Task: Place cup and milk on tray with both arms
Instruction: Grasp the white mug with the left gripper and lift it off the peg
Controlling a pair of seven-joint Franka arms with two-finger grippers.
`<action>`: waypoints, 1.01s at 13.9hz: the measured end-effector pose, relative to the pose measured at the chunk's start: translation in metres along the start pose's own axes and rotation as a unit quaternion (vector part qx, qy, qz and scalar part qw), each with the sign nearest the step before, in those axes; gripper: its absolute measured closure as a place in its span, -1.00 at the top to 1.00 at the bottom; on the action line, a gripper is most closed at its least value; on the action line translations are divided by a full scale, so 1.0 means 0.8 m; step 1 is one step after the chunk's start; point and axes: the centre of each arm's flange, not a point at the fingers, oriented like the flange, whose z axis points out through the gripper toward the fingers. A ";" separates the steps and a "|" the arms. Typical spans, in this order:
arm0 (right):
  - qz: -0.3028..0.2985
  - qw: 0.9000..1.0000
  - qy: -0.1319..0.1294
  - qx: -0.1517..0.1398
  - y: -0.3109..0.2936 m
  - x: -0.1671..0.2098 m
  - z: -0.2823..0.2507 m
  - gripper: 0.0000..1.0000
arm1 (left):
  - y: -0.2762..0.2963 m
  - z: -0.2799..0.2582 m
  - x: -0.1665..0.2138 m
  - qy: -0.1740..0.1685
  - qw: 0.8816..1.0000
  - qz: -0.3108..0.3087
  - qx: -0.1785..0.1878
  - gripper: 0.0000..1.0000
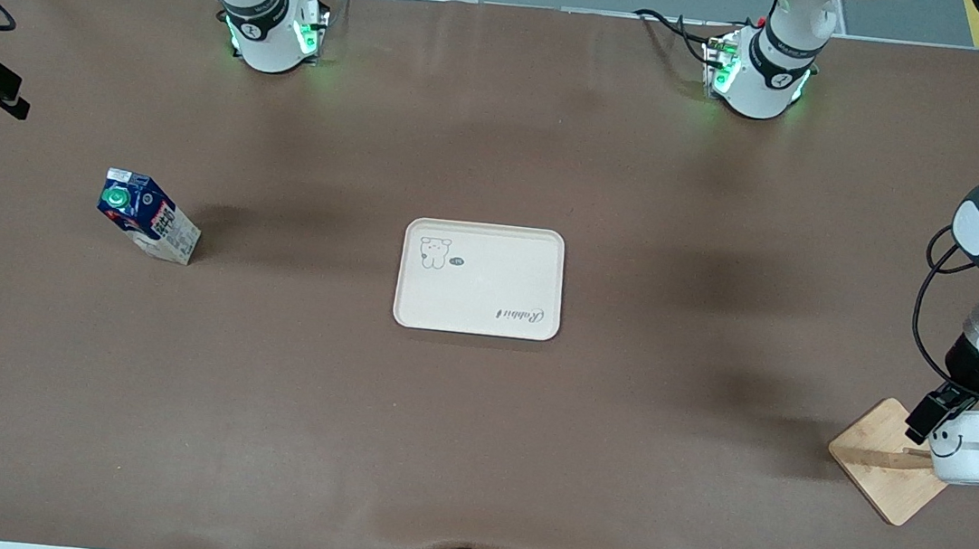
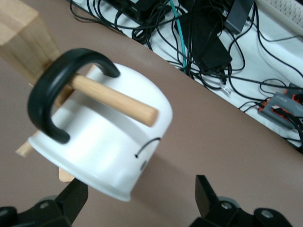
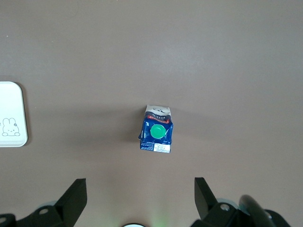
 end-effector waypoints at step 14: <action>0.000 1.000 -0.019 -0.001 0.000 0.016 0.025 1.00 | -0.001 0.005 -0.007 0.019 0.999 0.043 0.011 -0.58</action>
